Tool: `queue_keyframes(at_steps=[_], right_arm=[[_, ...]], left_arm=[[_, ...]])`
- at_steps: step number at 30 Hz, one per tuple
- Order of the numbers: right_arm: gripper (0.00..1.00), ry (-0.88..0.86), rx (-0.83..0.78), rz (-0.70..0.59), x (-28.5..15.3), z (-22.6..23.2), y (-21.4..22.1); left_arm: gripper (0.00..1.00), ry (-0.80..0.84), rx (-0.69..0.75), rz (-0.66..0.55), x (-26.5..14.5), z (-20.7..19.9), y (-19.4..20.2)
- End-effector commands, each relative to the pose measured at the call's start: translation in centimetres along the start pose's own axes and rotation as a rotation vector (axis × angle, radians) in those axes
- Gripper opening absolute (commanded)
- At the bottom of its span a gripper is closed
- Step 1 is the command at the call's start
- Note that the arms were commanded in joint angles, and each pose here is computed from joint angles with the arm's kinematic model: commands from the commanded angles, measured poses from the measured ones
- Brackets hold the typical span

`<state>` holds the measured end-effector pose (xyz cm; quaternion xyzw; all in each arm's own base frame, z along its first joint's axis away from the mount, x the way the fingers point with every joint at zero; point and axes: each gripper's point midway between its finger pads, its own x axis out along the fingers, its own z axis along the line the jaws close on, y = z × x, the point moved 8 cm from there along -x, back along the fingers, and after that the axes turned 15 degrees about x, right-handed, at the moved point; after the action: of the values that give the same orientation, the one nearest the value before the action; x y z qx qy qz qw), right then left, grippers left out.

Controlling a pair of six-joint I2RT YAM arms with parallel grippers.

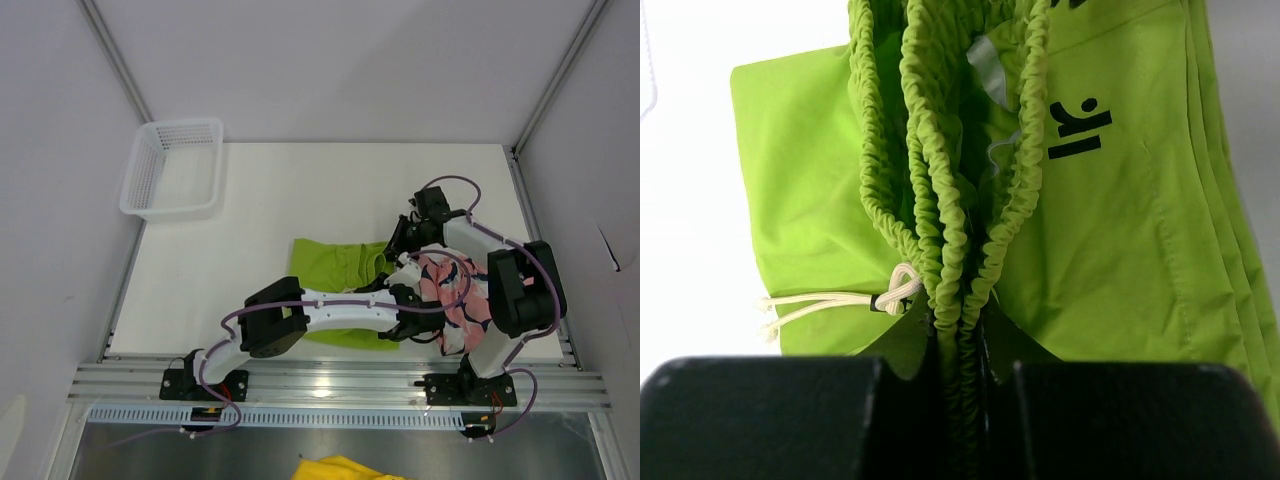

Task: Fold and stack the shorts
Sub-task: Fold the shorts

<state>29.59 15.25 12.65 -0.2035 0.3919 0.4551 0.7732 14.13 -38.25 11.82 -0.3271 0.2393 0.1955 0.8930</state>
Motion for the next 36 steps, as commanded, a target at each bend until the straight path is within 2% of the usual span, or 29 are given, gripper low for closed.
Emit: queue_keyframes(at_steps=[1, 17, 30, 36], right_arm=[[0.09, 0.020, -0.035, -0.047, -1.3, 0.1, -0.8], [0.09, 0.123, -0.012, 0.026, 3.1, -2.8, -1.6], [0.06, 0.148, -0.023, 0.050, 3.8, -3.3, -0.3], [0.06, 0.141, -0.025, 0.047, 3.8, -3.1, -0.3]], left_arm=[[0.01, 0.026, -0.100, -0.050, -1.5, 1.8, -1.7], [0.00, 0.014, -0.091, -0.052, -1.1, 2.1, -1.6], [0.00, 0.047, -0.091, -0.074, -1.7, 2.3, -3.7], [0.01, 0.075, -0.068, -0.051, -1.5, 1.6, -3.3]])
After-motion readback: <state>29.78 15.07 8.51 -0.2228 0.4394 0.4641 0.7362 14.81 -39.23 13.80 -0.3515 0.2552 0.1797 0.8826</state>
